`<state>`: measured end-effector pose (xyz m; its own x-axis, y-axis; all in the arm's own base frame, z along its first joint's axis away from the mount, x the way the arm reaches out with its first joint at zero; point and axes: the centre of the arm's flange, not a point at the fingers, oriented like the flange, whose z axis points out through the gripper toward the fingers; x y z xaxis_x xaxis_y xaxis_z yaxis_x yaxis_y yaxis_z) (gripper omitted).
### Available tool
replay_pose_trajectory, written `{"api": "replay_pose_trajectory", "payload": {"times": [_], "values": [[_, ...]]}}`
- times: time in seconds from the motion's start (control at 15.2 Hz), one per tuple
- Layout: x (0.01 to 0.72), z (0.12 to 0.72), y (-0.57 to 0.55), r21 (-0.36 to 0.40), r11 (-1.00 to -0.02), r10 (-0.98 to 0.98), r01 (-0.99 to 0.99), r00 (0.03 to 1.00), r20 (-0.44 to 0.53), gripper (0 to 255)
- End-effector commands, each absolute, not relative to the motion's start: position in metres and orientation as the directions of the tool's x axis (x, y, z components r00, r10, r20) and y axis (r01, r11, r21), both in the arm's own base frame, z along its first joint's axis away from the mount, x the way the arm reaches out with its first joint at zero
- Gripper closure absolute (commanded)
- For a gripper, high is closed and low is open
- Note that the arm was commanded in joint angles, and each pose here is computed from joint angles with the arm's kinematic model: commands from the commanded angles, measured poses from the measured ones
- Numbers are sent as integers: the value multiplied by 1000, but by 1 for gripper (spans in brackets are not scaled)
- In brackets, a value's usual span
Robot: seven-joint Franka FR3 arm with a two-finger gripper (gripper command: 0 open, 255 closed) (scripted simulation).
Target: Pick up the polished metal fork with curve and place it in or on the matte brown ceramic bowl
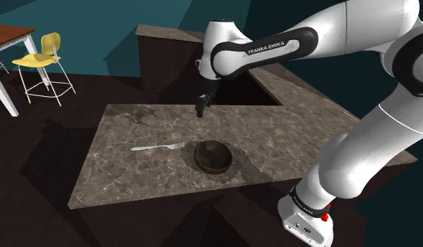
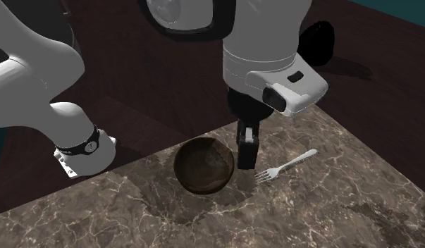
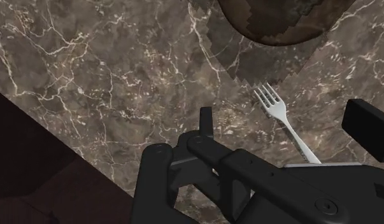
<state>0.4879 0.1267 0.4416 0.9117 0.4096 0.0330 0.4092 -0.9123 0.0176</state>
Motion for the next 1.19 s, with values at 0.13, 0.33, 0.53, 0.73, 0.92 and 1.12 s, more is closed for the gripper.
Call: {"api": "replay_pose_trajectory", "payload": {"times": [0.13,0.33,0.53,0.73,0.92,1.12], "values": [[515,402,157,20,-871,492,491,871,14,0],[533,372,178,21,-835,549,549,836,0,0],[549,342,201,21,-796,604,605,797,-15,0],[564,312,224,20,-753,657,657,754,-29,0],[575,282,247,18,-709,704,705,709,-43,0],[575,266,246,18,-709,704,705,709,-43,0]]}}
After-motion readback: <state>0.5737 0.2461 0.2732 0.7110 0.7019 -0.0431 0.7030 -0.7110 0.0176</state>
